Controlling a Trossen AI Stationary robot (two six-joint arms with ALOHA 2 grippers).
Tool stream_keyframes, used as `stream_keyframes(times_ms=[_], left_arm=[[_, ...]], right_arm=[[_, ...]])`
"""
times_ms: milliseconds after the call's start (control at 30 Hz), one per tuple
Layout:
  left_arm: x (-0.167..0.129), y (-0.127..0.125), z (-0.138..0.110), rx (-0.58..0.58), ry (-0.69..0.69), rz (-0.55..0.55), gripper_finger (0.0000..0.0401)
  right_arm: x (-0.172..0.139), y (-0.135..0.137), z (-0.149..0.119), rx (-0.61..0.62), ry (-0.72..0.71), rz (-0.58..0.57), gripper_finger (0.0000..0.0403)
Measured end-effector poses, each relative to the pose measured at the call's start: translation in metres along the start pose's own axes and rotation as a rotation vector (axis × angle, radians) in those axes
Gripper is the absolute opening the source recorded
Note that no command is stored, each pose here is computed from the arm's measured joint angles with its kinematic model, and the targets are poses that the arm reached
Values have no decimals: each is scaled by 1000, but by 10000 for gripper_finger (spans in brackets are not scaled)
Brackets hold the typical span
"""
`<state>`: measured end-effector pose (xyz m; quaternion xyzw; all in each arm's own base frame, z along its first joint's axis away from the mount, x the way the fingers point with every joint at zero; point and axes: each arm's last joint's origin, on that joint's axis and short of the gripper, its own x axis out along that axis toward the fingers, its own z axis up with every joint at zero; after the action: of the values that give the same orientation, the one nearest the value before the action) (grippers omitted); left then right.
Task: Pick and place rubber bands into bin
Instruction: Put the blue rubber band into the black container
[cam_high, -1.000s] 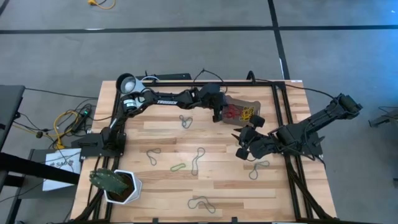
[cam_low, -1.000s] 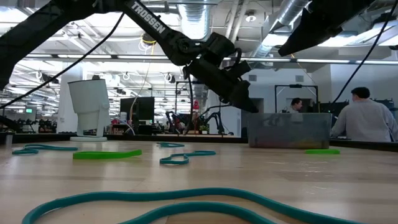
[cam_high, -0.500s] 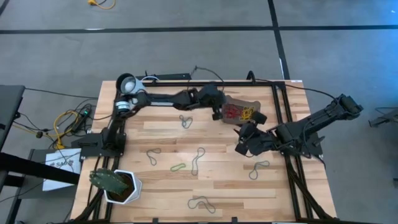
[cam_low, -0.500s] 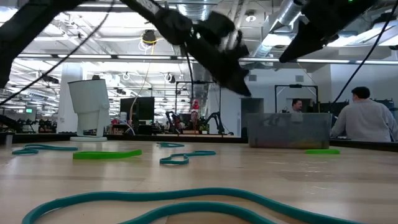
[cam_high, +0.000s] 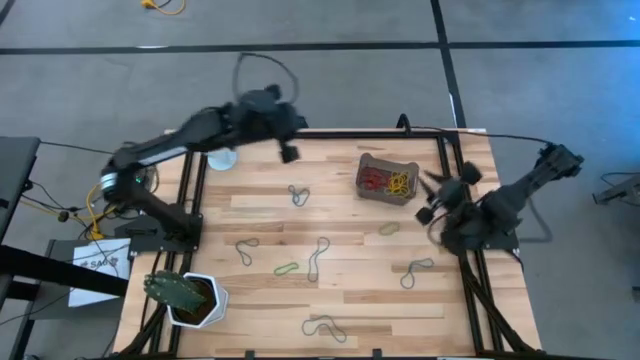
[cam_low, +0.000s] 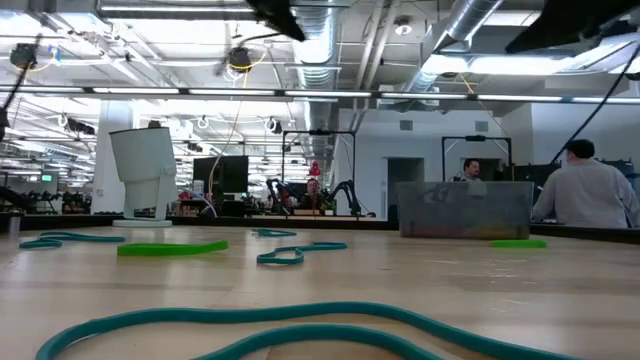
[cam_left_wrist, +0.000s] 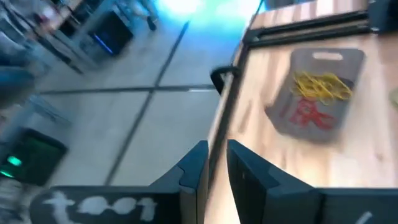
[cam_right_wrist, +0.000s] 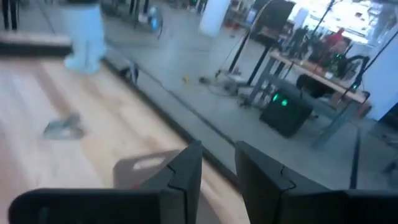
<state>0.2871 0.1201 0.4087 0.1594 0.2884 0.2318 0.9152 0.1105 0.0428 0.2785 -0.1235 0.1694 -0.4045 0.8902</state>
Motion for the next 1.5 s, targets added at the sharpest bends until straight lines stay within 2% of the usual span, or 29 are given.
stream_keyframes(times_ms=[133, 233, 333, 467, 567, 700, 800, 933, 1100, 1267, 1500], left_arm=[[-21, 8, -43, -90, -3, -89, 50], [-19, -4, -82, -147, -89, -154, 50], [1, -26, -119, -164, -214, -183, 50], [27, -53, -155, -258, -372, -246, 50], [46, -66, -172, -376, -310, -311, 50], [78, -77, -184, -482, -157, -356, 50], [103, -87, -192, -496, -51, -381, 50], [131, -95, -206, -464, 114, -333, 50], [149, -104, -222, -420, 288, -323, 50], [151, -107, -228, -415, 353, -320, 50], [150, -108, -228, -416, 371, -316, 50]], right_arm=[[-6, -27, -4, 161, 17, 80, 92], [-6, -33, -23, 245, 69, 195, 92], [-2, -18, -49, 353, 53, 273, 92], [5, 18, -84, 411, -11, 358, 92], [9, 36, -100, 437, -51, 465, 92], [10, 40, -95, 521, -149, 560, 92], [10, 39, -84, 532, -224, 658, 92], [10, 40, -78, 517, -267, 820, 92], [12, 40, -78, 529, -257, 809, 92], [18, 40, -81, 504, -234, 759, 92], [35, 38, -91, 470, -152, 533, 92]])
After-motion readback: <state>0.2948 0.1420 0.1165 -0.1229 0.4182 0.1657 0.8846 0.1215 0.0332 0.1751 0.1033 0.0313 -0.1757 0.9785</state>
